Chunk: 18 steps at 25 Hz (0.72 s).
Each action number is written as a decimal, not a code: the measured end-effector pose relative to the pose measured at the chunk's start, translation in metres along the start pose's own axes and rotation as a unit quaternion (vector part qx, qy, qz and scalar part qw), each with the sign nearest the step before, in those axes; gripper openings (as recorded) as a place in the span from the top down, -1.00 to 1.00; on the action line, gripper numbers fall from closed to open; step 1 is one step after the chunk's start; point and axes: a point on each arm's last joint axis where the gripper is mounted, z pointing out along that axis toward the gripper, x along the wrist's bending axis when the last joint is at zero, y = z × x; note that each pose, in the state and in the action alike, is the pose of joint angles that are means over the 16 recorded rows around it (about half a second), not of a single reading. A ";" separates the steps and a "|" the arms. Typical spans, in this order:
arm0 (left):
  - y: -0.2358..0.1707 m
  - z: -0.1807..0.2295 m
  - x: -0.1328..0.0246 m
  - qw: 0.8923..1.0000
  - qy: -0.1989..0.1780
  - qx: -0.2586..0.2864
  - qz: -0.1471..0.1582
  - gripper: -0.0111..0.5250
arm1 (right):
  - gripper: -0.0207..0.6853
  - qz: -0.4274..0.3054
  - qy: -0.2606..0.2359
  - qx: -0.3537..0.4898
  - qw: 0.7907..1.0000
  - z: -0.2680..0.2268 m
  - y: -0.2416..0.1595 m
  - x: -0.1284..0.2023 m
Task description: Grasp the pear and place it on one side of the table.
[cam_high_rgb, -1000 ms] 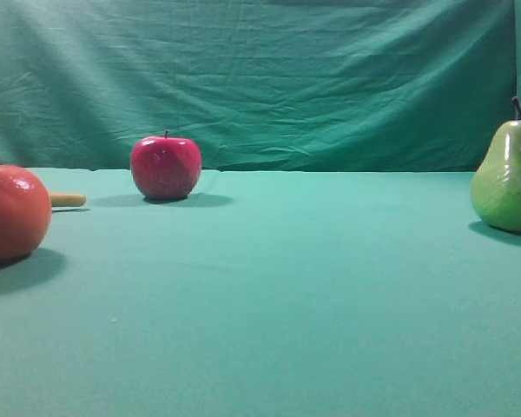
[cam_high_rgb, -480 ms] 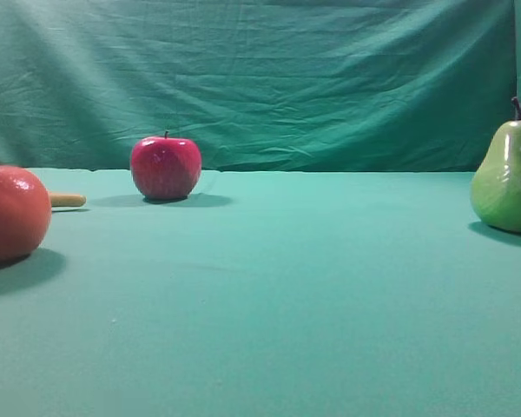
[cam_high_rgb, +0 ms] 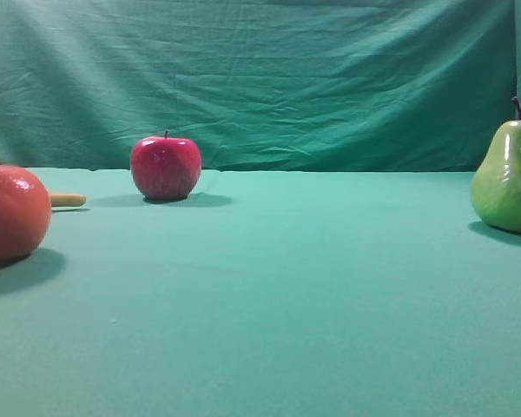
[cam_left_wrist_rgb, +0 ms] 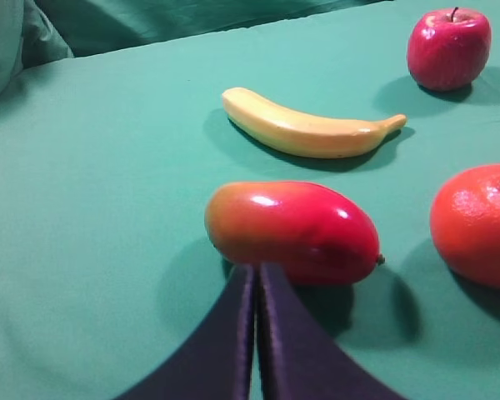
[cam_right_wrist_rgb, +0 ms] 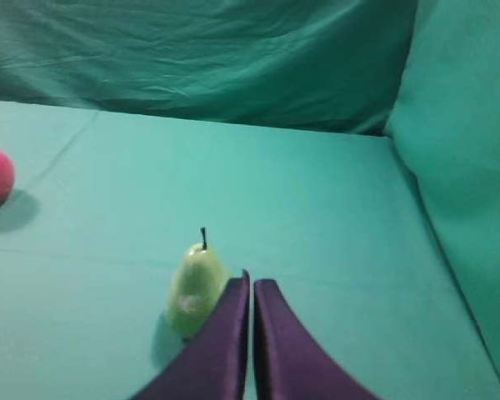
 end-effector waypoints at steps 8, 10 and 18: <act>0.000 0.000 0.000 1.000 0.000 0.000 0.000 0.96 | 0.94 0.005 -0.025 0.003 1.000 0.020 -0.062 -0.001; 0.000 0.000 0.000 1.000 0.000 0.000 0.000 0.96 | 0.94 0.005 -0.026 0.008 1.000 0.022 -0.070 -0.001; 0.000 0.000 0.000 1.000 0.000 0.000 0.000 0.96 | 0.94 0.006 -0.026 0.019 0.999 0.025 -0.079 -0.001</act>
